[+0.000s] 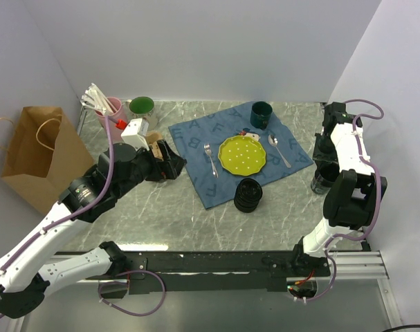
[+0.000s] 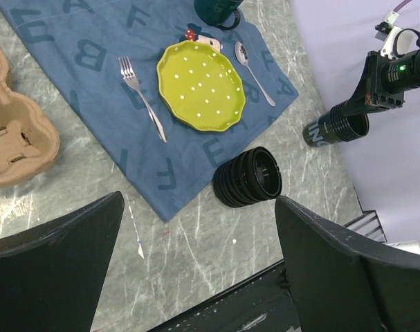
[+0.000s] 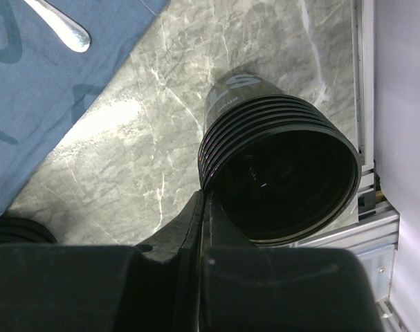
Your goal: Pack the takeout coffee
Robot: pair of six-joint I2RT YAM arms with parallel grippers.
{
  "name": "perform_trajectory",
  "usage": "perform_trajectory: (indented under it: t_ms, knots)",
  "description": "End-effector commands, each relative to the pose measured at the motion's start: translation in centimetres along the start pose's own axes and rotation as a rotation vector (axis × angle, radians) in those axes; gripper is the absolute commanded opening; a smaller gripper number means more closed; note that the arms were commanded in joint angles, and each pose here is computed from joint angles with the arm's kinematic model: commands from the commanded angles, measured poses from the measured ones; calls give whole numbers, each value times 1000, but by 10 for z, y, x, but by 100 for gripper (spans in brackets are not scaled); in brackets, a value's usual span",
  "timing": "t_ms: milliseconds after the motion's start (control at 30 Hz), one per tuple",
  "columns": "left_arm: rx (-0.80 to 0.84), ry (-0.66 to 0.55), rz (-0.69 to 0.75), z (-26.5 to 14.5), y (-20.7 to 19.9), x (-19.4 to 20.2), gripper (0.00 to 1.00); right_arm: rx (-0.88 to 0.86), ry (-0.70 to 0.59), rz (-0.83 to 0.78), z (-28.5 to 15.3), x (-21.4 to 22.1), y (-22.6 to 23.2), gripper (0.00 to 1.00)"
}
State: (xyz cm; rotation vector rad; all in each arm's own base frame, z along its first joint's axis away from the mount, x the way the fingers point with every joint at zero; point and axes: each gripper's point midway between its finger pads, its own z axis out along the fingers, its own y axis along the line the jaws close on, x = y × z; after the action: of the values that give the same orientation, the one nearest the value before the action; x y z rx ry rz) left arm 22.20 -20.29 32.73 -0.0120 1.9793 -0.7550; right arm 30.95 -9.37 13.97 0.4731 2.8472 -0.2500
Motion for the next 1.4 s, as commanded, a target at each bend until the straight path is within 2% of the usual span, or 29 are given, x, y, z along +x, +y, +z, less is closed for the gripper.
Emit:
perform_trajectory:
  t_ms: [0,933,1133,1367]
  knots:
    - [19,-23,8,-1,-6,-8,97,17,-60,10,-16,-15,-8,0]
    - [19,-20,7,-1,-5,-6,97,110,-74,39,-41,-16,-25,0]
    - [23,-20,5,-2,-6,-6,97,173,-59,77,-58,-14,-36,0]
    - [30,-27,2,-3,-8,-9,97,190,-136,113,-93,-24,-42,0]
